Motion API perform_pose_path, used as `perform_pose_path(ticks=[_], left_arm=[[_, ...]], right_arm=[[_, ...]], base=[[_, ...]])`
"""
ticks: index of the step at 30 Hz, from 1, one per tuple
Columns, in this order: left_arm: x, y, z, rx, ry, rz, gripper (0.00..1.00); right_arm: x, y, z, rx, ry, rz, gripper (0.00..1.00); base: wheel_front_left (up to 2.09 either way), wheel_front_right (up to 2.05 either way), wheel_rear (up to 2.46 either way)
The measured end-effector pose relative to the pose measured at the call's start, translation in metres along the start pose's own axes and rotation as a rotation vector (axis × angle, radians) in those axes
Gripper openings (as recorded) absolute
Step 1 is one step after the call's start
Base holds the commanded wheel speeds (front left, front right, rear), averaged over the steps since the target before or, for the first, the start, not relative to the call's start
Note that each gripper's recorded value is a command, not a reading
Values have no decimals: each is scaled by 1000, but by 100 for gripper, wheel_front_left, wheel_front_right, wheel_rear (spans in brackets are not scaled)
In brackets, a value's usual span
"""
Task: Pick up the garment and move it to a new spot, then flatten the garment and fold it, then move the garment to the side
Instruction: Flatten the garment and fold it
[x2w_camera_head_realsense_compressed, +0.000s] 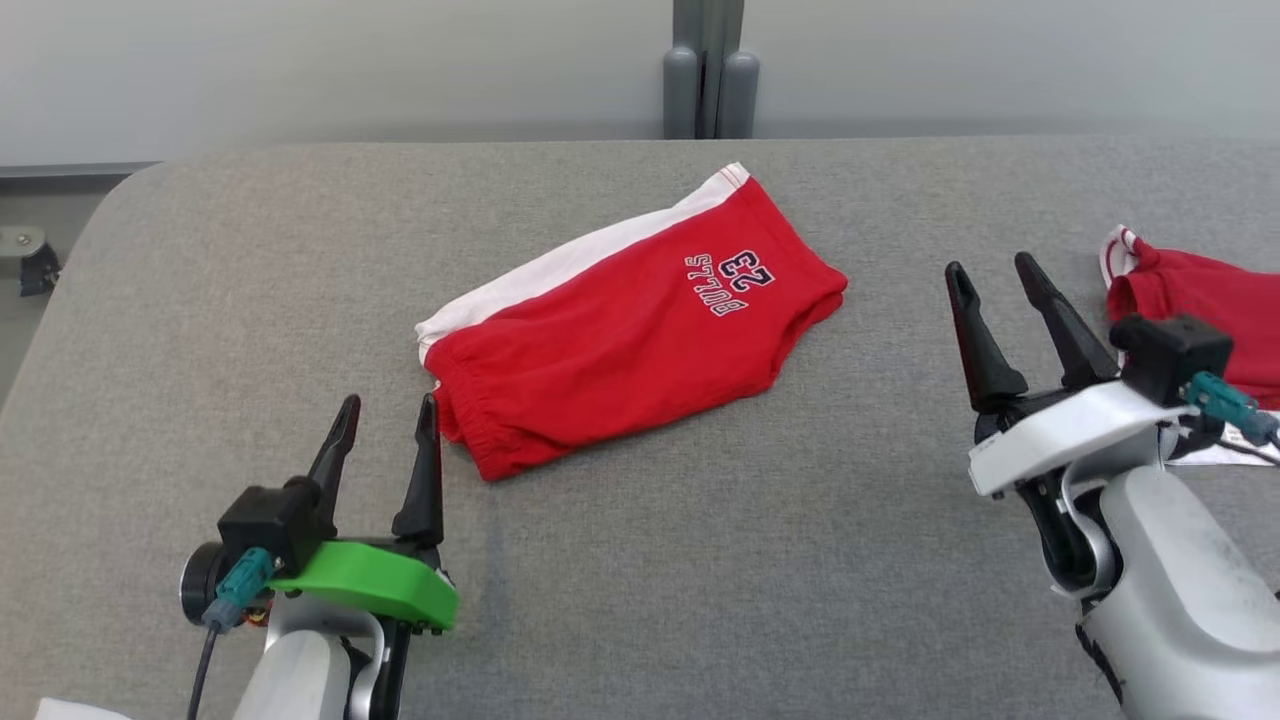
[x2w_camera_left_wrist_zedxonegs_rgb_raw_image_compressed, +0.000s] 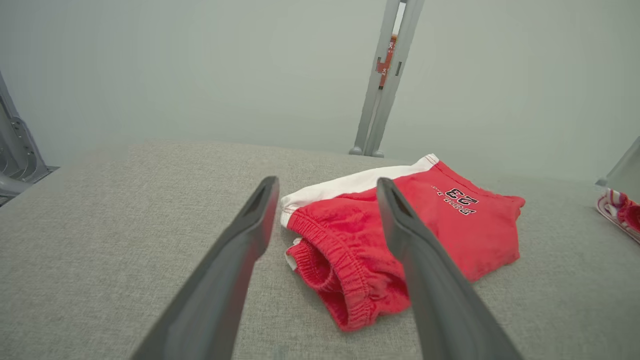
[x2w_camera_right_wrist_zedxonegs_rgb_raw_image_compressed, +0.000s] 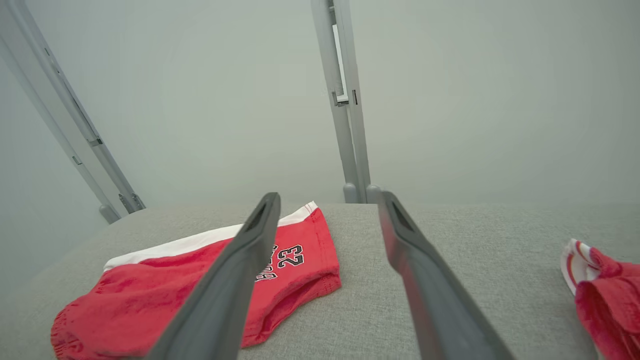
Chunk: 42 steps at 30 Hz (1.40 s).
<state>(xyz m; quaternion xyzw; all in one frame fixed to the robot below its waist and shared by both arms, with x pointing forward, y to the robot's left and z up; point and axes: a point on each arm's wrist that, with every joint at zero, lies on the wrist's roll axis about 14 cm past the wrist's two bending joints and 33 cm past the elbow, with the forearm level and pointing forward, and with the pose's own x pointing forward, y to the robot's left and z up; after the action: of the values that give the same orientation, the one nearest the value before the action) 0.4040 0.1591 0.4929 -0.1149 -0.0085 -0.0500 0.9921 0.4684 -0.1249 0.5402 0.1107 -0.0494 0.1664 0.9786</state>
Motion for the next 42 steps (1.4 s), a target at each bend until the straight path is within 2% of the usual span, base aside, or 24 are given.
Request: perform_pose_path(ticks=[3,8,19,24,33,42], left_arm=[[-4,-2,-6,5,11,5,100],[-11,-5,-9,1,12,5,100],[-21,-5,-11,30,17,11,100],[-21,-8,-14,23,26,3,100],[-24,-2,-23,12,56,25,100],[-28,13,-32,1,89,72,100]], right_arm=[[-22,-3,5,-6,-46,-57,100],[-49,-5,-9,27,-32,-132,100],[-58,2,-23,34,-2,-148,100],[-55,3,-36,99,22,-164,100],[-30,16,-75,333,167,-163,100],[17,34,-107,685,300,-160,100]], base=[[0,0,0],[0,0,0],[0,0,0],[0,0,0],[0,0,0],[0,0,0]])
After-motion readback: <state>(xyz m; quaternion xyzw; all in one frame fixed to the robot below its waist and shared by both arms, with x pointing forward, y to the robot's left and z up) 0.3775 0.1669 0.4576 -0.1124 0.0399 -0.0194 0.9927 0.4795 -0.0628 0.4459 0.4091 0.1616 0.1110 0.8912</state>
